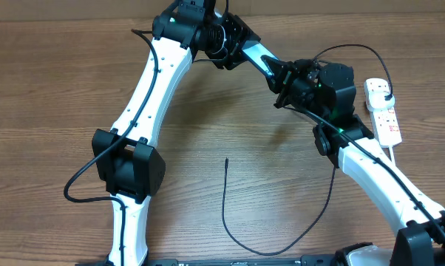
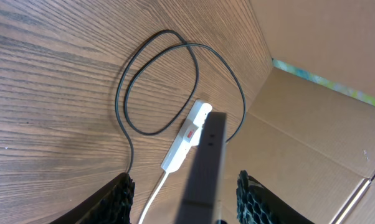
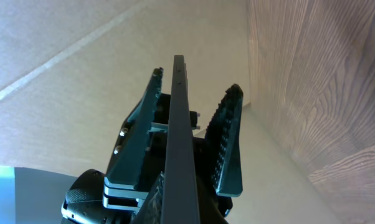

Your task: Plug charger to phone and switch on socket

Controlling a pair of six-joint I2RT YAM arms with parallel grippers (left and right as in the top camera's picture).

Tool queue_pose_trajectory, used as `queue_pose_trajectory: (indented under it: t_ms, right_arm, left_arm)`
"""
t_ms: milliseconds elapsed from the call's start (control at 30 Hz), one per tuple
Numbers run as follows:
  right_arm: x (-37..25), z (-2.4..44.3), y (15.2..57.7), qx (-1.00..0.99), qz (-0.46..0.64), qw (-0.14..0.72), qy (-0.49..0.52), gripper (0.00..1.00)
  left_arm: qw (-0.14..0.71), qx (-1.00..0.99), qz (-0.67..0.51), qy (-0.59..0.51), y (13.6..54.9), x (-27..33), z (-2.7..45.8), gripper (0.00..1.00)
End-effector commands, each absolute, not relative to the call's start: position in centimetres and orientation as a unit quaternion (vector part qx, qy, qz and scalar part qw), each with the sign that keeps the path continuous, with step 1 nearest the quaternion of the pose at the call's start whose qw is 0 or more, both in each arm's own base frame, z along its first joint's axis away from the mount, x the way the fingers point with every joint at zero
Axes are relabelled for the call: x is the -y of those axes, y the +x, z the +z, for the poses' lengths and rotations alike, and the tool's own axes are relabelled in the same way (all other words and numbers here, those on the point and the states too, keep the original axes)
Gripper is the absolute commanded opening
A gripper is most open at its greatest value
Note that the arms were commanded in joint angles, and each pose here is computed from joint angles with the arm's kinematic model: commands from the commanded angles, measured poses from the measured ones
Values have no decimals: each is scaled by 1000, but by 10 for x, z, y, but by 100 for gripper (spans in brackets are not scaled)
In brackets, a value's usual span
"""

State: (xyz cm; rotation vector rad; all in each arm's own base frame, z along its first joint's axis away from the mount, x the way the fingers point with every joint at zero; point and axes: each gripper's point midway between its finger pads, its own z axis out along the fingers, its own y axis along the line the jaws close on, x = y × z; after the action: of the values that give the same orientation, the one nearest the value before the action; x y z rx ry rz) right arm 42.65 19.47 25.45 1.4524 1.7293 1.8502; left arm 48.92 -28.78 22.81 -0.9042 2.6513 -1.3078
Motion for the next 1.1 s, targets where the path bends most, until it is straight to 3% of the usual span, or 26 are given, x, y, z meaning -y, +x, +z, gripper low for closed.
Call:
queue_pose_trajectory:
  t_ms: [0,367,733,1067]
  right_arm:
    - [-198,276,427,-578,650,113,480,4]
    - [-199,277,427,-564,655,95,494,4]
    - [-204,277,424,-563,656,86,495,4]
    - [-205,277,424,-564,656,85,494,4]
  left_arm:
    - [46,-852,-437,-285,487,291,254,56]
    - [41,-849,-439,-292,486,293,255,55]
    - [39,-848,-439,-295,486,294,254,29]
    - [41,-850,-436,-292,483,299,254,17]
